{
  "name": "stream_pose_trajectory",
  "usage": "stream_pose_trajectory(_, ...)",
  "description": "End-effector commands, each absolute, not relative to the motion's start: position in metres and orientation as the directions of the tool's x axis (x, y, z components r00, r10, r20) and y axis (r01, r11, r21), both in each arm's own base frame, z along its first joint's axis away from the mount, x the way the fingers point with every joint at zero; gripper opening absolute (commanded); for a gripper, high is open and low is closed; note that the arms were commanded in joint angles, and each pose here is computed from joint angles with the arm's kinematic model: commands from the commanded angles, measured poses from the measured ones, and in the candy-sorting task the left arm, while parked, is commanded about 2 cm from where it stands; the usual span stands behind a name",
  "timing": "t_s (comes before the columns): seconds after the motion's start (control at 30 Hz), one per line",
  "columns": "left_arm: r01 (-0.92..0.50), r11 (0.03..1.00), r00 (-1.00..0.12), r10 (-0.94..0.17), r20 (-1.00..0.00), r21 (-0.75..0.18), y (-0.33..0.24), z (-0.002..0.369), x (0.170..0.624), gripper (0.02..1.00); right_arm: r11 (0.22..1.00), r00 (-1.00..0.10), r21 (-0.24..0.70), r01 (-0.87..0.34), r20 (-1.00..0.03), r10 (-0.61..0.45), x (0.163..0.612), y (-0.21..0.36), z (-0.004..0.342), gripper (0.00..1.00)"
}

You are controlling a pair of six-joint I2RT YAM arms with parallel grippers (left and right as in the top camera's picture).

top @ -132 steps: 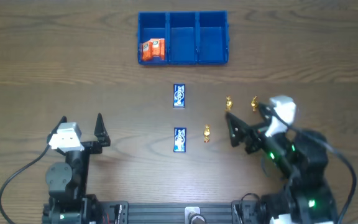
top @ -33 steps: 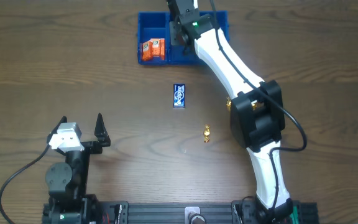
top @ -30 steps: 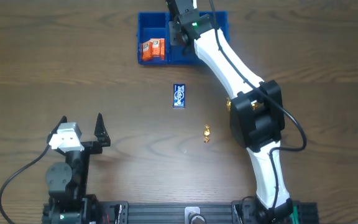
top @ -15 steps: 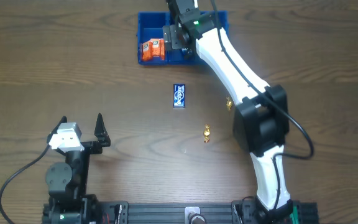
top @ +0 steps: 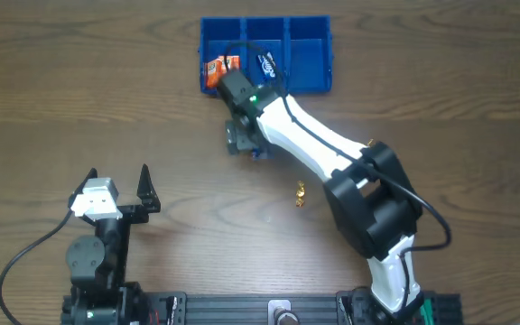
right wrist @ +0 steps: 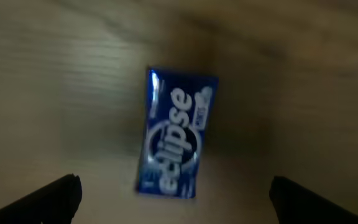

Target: Sort Candies Into Trays

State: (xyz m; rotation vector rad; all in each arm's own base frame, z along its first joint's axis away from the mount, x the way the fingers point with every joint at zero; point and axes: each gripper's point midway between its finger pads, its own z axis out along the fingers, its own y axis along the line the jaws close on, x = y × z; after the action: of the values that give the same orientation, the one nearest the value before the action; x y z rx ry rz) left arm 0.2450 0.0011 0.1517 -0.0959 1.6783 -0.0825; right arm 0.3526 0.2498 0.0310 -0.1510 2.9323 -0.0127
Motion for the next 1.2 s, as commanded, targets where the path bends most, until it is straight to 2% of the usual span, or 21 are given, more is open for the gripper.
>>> stream_pose_trajectory(0.03, -0.008, 0.995, -0.159, -0.098, -0.982, -0.098, 0.000, 0.136, 0.244, 0.998, 0.999, -0.979, 0.002, -0.051, -0.195, -0.050, 0.352, 0.249, 0.011, 1.000)
stream_pose_trajectory(0.13, -0.008, 0.995, -0.159, -0.098, -0.982, -0.098, 0.000, 0.136, 0.244, 0.998, 0.999, -0.978, 0.008, -0.047, -0.205, -0.044, 0.357, 0.250, 0.008, 0.967)
stream_pose_trajectory(0.3, -0.008, 0.995, -0.159, -0.098, -0.982, -0.098, 0.000, 0.136, 0.244, 0.998, 1.000, -0.983, 0.000, -0.008, -0.186, -0.008, 0.357, 0.246, -0.004, 0.818)
stream_pose_trajectory(0.47, -0.008, 0.995, -0.159, -0.098, -0.982, -0.098, 0.000, 0.136, 0.244, 0.996, 1.000, -0.983, -0.002, -0.002, -0.182, -0.002, 0.357, 0.246, -0.007, 0.553)
stream_pose_trajectory(0.57, -0.008, 0.995, -0.159, -0.098, -0.982, -0.098, 0.000, 0.136, 0.244, 0.998, 1.000, -0.983, 0.001, 0.013, -0.182, 0.013, 0.357, 0.246, -0.007, 0.459)
stream_pose_trajectory(0.67, -0.008, 0.995, -0.159, -0.098, -0.982, -0.098, 0.000, 0.136, 0.244, 0.998, 1.000, -0.982, 0.006, 0.007, -0.188, 0.008, 0.357, 0.249, -0.007, 0.312)
stream_pose_trajectory(0.8, -0.008, 0.995, -0.159, -0.098, -0.982, -0.098, 0.000, 0.136, 0.244, 0.998, 1.000, -0.980, 0.015, 0.001, -0.199, 0.004, 0.357, 0.252, -0.001, 0.251)
stream_pose_trajectory(0.87, -0.008, 0.995, -0.159, -0.098, -0.982, -0.098, 0.000, 0.136, 0.244, 0.998, 0.999, -0.969, 0.037, -0.003, -0.245, 0.006, 0.361, 0.255, 0.023, 0.218)
stream_pose_trajectory(1.0, -0.008, 0.995, -0.159, -0.098, -0.982, -0.098, 0.000, 0.136, 0.244, 0.996, 0.999, -0.871, 0.038, 0.003, -0.491, 0.021, 0.374, 0.239, 0.144, 0.215)
stream_pose_trajectory(1.1, -0.008, 0.995, -0.159, -0.098, -0.982, -0.098, 0.000, 0.136, 0.244, 0.998, 1.000, -0.792, 0.017, -0.012, -0.610, 0.001, 0.392, 0.228, 0.220, 0.215)
stream_pose_trajectory(1.2, -0.008, 0.995, -0.159, -0.098, -0.982, -0.098, 0.000, 0.136, 0.244, 0.998, 1.000, -0.713, -0.016, -0.027, -0.700, -0.030, 0.425, 0.218, 0.271, 0.213)
